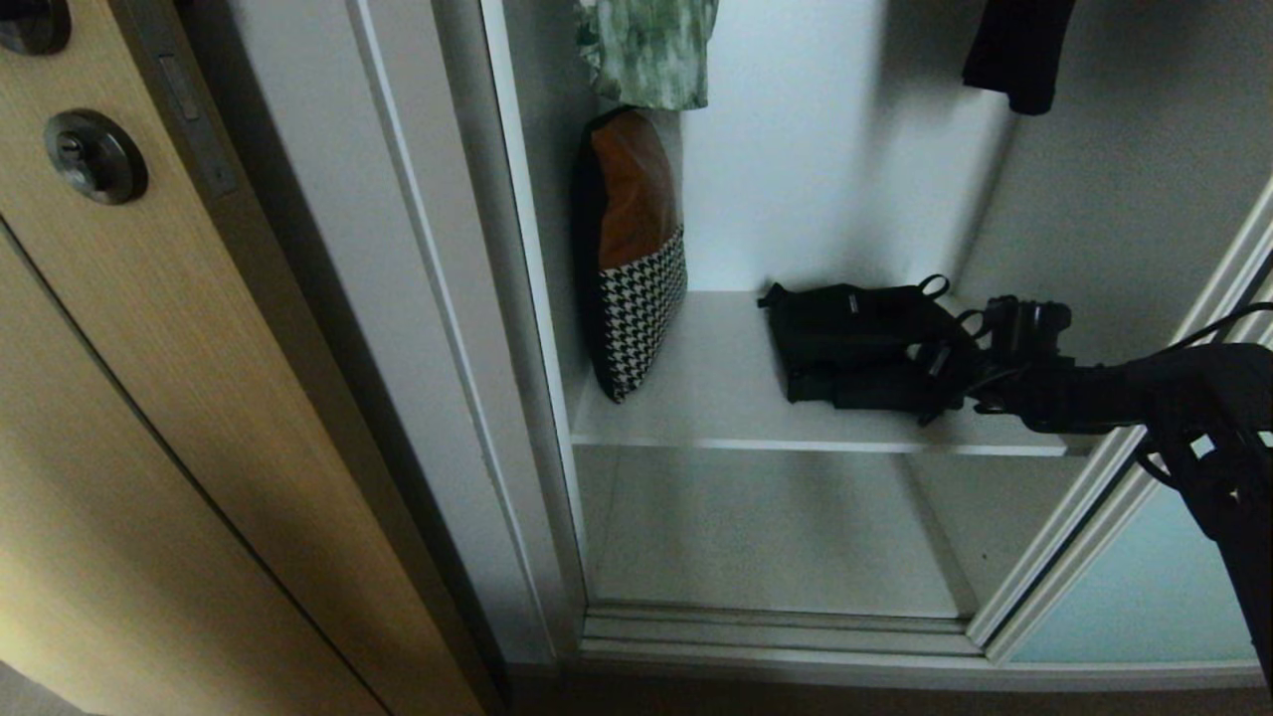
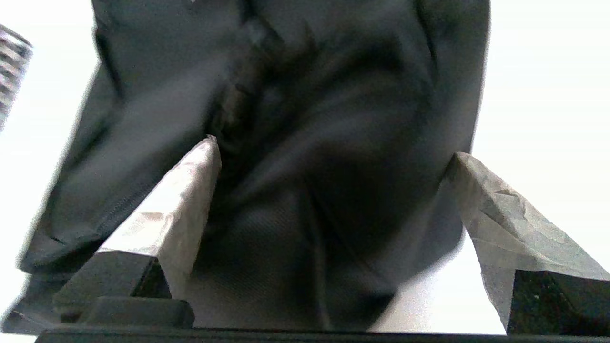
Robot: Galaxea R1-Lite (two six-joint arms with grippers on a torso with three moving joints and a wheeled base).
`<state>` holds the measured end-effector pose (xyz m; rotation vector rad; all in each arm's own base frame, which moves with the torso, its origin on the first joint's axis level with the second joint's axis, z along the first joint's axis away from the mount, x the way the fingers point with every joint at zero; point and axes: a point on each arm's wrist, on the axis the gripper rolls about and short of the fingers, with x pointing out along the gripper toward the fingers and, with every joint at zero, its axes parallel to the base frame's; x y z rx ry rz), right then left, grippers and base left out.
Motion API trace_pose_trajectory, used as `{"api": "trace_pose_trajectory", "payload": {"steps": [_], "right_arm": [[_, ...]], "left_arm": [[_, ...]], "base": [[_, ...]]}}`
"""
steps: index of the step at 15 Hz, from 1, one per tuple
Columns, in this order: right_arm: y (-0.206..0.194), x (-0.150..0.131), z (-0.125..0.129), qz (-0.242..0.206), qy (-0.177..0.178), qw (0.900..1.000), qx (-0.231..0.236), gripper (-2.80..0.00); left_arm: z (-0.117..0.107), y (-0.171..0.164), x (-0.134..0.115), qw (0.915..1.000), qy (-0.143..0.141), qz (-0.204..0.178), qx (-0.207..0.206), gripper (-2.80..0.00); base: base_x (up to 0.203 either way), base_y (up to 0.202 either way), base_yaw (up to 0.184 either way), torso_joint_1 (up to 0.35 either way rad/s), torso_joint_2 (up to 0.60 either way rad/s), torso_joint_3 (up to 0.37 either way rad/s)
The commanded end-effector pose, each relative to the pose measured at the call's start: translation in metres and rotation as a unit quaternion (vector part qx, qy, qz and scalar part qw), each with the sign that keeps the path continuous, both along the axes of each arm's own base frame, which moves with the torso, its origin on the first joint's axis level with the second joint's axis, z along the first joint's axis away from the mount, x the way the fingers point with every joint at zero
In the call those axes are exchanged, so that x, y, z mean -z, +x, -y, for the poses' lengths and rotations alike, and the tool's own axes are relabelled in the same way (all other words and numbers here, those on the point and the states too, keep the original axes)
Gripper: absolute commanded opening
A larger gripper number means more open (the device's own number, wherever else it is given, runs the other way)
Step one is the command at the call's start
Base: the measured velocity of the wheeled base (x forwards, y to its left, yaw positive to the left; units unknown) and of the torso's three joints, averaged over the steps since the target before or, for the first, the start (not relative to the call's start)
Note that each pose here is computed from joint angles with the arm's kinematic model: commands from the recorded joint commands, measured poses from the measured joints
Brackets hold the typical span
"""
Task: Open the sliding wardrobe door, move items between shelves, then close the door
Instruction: Place the bag on the lower shelf
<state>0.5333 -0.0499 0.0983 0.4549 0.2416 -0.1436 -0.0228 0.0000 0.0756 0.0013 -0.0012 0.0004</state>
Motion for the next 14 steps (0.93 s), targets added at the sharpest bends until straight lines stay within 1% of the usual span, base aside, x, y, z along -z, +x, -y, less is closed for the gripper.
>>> {"api": "trace_pose_trajectory", "payload": {"steps": [1, 3, 5, 6, 8, 10, 14], "right_arm": [[0.0, -0.004, 0.0, 0.013, 0.001, 1.0, -0.006, 0.0], [0.002, 0.003, -0.002, 0.007, 0.005, 1.0, -0.019, 0.0], [0.003, 0.009, -0.001, 0.005, 0.006, 1.0, -0.02, 0.0], [0.003, 0.011, -0.001, 0.003, 0.006, 1.0, -0.02, -2.8], [0.004, 0.012, -0.002, 0.002, 0.007, 1.0, -0.025, -2.8], [0.004, 0.014, -0.003, 0.001, 0.011, 0.999, -0.039, -2.8], [0.005, 0.019, -0.003, -0.003, 0.014, 0.999, -0.049, -2.8]], "left_arm": [[0.0, 0.0, 0.0, 1.0, 0.0, -0.001, 0.0, -2.8], [0.0, 0.0, 0.0, 1.0, 0.0, -0.001, -0.001, -2.8], [0.0, 0.0, 0.0, 1.0, 0.0, -0.001, 0.0, -2.8], [0.0, 0.0, 0.0, 1.0, 0.0, -0.001, -0.001, -2.8], [0.0, 0.0, 0.0, 1.0, 0.0, -0.001, -0.001, -2.8], [0.0, 0.0, 0.0, 1.0, 0.0, -0.001, 0.0, -2.8], [0.0, 0.0, 0.0, 1.0, 0.0, -0.001, -0.001, -2.8]], "base": [[0.0, 0.0, 0.0, 0.0, 0.0, 0.0], [0.0, 0.0, 0.0, 0.0, 0.0, 0.0], [0.0, 0.0, 0.0, 0.0, 0.0, 0.0], [0.0, 0.0, 0.0, 0.0, 0.0, 0.0], [0.0, 0.0, 0.0, 0.0, 0.0, 0.0], [0.0, 0.0, 0.0, 0.0, 0.0, 0.0], [0.0, 0.0, 0.0, 0.0, 0.0, 0.0]]}}
